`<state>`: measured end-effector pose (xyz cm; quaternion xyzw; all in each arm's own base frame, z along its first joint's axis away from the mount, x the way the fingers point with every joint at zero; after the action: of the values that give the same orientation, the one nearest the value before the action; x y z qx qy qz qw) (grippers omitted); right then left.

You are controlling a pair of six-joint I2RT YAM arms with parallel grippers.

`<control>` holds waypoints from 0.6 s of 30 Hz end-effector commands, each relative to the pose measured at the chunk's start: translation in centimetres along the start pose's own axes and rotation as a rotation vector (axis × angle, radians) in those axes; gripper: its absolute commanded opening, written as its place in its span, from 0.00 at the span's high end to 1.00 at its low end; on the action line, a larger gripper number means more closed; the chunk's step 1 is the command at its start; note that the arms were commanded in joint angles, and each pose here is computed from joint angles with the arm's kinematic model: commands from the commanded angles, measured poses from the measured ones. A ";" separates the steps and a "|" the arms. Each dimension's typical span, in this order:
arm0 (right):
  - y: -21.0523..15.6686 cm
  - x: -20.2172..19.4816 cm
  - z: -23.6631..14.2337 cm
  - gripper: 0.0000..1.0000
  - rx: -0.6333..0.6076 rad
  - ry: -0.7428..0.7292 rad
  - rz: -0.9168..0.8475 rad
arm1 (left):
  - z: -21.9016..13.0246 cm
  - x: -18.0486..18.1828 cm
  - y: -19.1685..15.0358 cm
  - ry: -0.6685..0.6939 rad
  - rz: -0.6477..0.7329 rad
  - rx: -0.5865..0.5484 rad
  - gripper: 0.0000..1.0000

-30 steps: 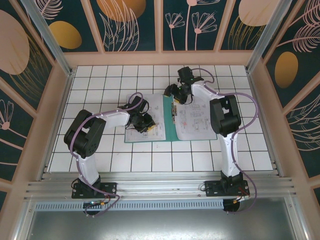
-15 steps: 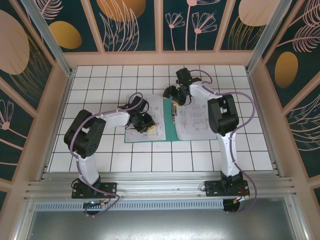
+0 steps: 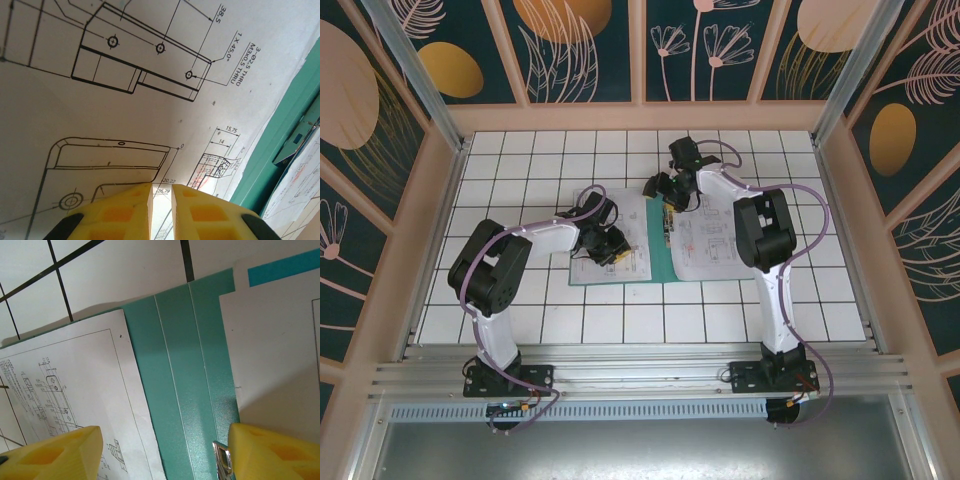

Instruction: Put the files into the folder

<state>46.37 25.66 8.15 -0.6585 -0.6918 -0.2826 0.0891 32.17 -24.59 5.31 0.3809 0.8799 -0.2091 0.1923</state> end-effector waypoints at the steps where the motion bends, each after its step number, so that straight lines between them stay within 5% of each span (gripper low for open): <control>1: 1.1 2.1 -1.7 0.32 -0.048 0.048 -0.038 | 0.2 0.5 0.0 0.005 0.002 0.003 0.82; 18: -0.3 4.1 -4.2 0.32 -0.067 0.126 -0.079 | 0.1 0.4 0.0 0.003 0.002 0.000 0.82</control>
<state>45.45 26.28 11.09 -0.6368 -0.6940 -0.3219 0.0955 32.17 -24.59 5.31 0.3809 0.8799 -0.2091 0.1923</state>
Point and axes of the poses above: each hand's point on the last joint's axis, 136 mm out from that joint toward the fingers, its own z axis out along the fingers, its own x axis along the line the jaws close on, y = z × x, the point moved 4 cm from there along -z, back along the fingers, and after that the axes turned 14 degrees about -z, right-handed, at the moved point
